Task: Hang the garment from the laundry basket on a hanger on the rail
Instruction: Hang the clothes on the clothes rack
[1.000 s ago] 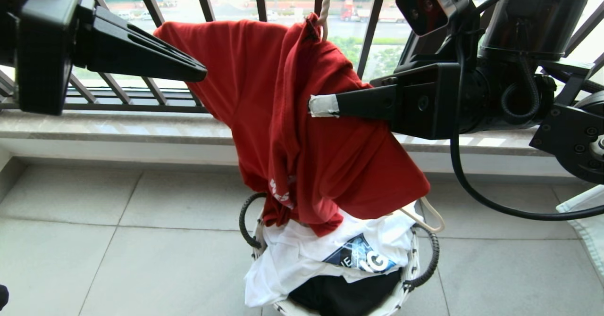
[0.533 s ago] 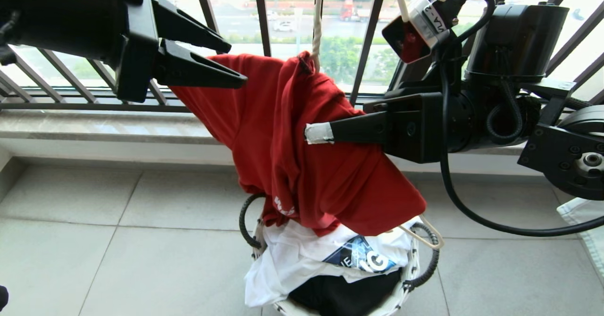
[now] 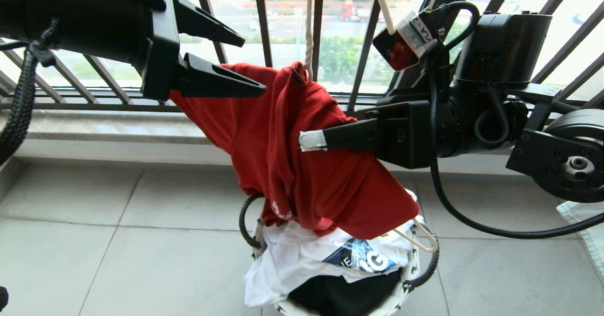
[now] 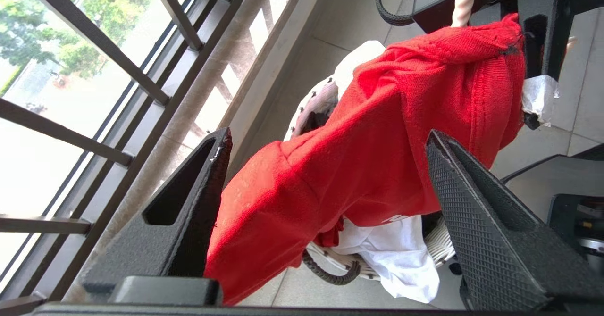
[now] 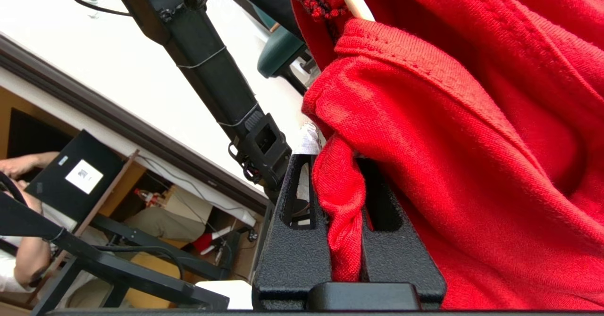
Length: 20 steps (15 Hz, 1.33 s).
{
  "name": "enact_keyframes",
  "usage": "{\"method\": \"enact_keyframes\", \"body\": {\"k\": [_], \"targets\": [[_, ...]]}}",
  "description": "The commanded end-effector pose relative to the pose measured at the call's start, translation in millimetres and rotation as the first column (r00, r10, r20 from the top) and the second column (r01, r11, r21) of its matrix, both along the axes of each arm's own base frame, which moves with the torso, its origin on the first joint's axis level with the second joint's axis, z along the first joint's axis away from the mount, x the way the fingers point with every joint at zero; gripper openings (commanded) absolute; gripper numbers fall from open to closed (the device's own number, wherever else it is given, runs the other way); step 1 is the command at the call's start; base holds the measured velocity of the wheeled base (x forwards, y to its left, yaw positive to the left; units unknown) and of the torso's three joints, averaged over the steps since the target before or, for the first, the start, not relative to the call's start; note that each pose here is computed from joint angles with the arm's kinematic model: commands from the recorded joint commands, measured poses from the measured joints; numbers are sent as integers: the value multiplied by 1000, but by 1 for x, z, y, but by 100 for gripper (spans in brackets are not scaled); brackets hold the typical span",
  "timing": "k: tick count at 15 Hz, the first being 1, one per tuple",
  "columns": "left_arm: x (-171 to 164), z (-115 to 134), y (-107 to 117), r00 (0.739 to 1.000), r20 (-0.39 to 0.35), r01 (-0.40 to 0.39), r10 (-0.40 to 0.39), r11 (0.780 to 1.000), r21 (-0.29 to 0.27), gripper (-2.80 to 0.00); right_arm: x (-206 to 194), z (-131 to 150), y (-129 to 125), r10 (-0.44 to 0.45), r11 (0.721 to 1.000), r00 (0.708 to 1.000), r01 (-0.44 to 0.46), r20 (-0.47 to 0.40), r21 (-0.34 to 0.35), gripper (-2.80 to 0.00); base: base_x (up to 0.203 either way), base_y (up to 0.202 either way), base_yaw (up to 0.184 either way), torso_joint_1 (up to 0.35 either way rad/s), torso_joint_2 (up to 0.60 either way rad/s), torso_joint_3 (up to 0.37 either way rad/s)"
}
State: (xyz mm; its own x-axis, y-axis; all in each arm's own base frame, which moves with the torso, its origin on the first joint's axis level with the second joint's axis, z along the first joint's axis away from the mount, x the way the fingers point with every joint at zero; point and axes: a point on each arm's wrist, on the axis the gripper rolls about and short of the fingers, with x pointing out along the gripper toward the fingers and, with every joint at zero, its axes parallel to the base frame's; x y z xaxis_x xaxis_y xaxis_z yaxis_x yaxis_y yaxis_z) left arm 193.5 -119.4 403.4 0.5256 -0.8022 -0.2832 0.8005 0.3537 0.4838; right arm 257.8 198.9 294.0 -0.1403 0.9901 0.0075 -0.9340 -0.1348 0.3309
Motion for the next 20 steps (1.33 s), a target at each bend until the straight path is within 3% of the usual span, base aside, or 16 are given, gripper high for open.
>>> {"method": "enact_keyframes", "body": {"k": [1,5,10,14,17,20], "targets": [[13,-9,-1,996,-51,68,-68,998,-11,0,0,0,0,7,1000,1000,-7,1,1,-280,0,0,0,0,0,0],[44,-22,-3,984,-95,146,-151,988,-53,0,0,-2,1,8,1000,1000,-8,-6,-3,-280,0,0,0,0,0,0],[85,-37,7,948,-100,286,-302,946,-151,0,2,-4,2,8,1000,1000,-8,-11,-6,-280,0,0,0,0,0,0],[92,-42,6,948,-111,282,-300,947,-151,0,5,-6,4,7,1000,1000,-8,-15,-9,-280,0,0,0,0,0,0],[84,-44,8,963,-165,198,-214,974,-107,0,6,-4,4,5,1000,1000,-5,-10,-5,-280,0,0,0,0,0,0],[83,-44,8,963,-169,194,-209,976,-102,0,5,-3,4,5,1000,1000,-5,-8,-4,-280,0,0,0,0,0,0]]}}
